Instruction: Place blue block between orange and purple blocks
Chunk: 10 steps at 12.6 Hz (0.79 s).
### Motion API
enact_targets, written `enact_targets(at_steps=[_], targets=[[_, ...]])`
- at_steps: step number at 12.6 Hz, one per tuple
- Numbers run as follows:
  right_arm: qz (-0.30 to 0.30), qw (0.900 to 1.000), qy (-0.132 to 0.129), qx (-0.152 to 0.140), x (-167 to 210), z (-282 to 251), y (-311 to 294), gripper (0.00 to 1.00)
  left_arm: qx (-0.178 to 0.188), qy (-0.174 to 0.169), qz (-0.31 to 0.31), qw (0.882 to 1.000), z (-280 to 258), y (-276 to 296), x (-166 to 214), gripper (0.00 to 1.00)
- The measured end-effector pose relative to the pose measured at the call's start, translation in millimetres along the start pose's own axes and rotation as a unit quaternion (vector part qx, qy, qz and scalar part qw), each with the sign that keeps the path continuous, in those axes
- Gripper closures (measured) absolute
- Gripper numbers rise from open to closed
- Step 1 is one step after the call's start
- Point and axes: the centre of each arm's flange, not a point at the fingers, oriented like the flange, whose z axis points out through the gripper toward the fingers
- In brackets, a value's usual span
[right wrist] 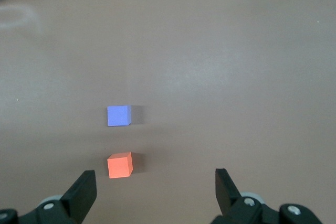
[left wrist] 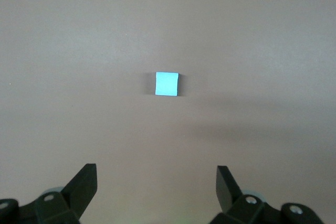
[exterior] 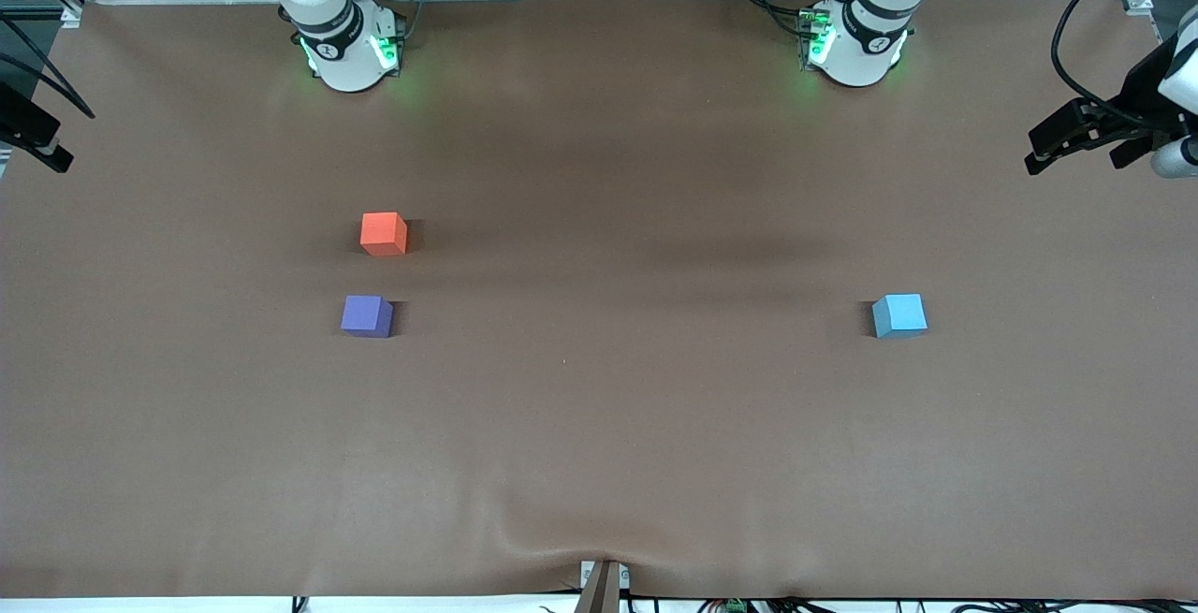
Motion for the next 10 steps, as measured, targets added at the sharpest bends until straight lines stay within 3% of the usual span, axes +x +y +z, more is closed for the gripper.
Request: enact_targets(at_steps=[10], targets=[[0.001, 1.000, -0.003, 0.000, -0.7, 0.6, 0.5, 0.00, 0.000, -0.008, 0.017, 1.000, 8.8, 0.1, 5.0, 0.00]])
